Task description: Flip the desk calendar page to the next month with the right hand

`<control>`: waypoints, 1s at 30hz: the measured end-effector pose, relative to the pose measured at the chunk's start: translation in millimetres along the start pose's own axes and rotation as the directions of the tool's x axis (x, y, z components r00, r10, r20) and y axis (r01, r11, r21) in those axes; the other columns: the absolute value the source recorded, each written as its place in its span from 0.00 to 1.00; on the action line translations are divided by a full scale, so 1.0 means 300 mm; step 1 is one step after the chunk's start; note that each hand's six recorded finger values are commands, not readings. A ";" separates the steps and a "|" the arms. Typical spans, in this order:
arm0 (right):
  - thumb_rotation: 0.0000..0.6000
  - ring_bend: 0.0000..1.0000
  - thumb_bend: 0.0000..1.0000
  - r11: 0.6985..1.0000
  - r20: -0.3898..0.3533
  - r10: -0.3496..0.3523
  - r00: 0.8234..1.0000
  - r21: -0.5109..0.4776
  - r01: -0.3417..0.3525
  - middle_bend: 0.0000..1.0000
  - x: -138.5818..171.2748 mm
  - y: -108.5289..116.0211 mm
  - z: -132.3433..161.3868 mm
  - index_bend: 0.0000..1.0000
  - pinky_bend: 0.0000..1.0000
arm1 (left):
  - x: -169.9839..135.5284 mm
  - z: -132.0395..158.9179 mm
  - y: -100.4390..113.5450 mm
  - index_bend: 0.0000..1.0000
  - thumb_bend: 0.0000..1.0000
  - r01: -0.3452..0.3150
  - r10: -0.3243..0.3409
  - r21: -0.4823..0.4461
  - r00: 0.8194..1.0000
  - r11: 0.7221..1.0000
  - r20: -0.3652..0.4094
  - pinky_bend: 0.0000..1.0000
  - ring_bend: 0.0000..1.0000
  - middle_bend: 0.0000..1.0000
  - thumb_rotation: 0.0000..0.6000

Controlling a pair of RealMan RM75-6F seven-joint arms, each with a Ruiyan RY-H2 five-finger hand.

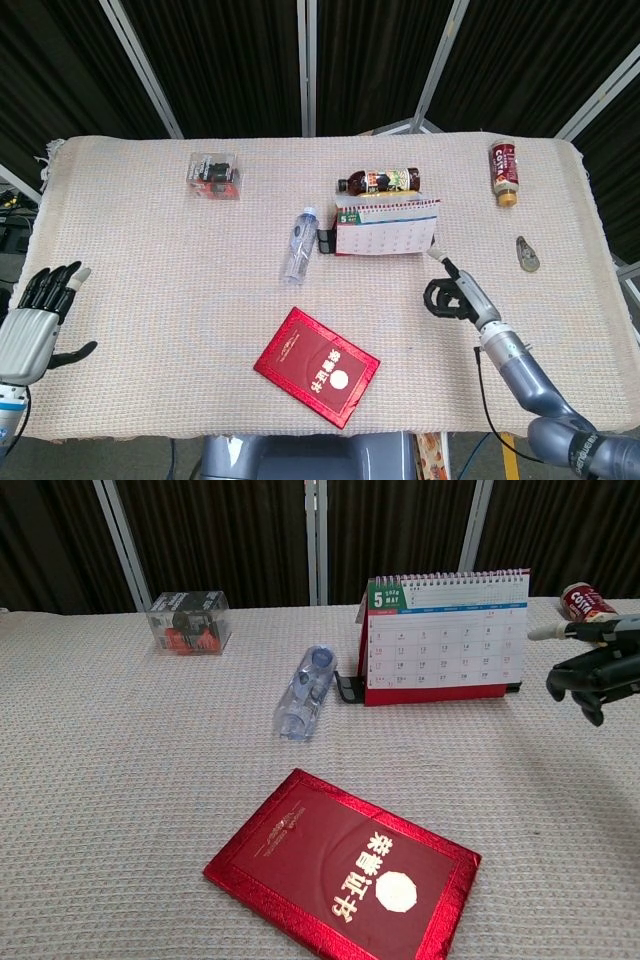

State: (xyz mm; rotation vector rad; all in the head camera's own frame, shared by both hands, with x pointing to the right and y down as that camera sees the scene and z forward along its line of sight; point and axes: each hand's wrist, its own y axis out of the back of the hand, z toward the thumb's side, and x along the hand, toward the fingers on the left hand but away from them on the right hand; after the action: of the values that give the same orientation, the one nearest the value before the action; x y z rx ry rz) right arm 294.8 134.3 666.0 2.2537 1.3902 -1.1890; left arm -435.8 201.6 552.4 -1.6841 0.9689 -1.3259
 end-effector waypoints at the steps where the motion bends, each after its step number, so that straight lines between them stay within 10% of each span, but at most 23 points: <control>1: 1.00 0.72 0.42 1.000 0.015 0.006 1.000 -0.020 -0.006 0.62 -0.013 -0.007 -0.007 0.00 0.66 | 0.000 0.000 0.001 0.00 0.00 -0.001 0.001 -0.001 1.000 1.000 0.001 0.00 0.00 0.00 1.00; 18: 1.00 0.72 0.43 0.909 0.108 0.106 0.988 -0.415 -0.052 0.60 -0.104 -0.055 -0.026 0.00 0.66 | 0.004 0.023 -0.008 0.00 0.02 0.005 -0.005 0.008 1.000 1.000 0.025 0.00 0.00 0.00 1.00; 30: 1.00 0.72 0.43 0.900 0.140 0.095 0.986 -0.435 -0.025 0.60 -0.139 -0.022 -0.071 0.00 0.66 | -0.001 0.021 0.004 0.00 0.02 -0.004 0.003 0.005 0.999 1.000 0.034 0.00 0.00 0.00 1.00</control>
State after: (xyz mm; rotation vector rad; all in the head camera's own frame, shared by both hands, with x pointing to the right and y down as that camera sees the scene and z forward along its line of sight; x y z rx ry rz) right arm 291.2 123.3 711.8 1.8378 1.3522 -0.9048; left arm -429.8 202.2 550.2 -1.6948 0.9478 -1.2928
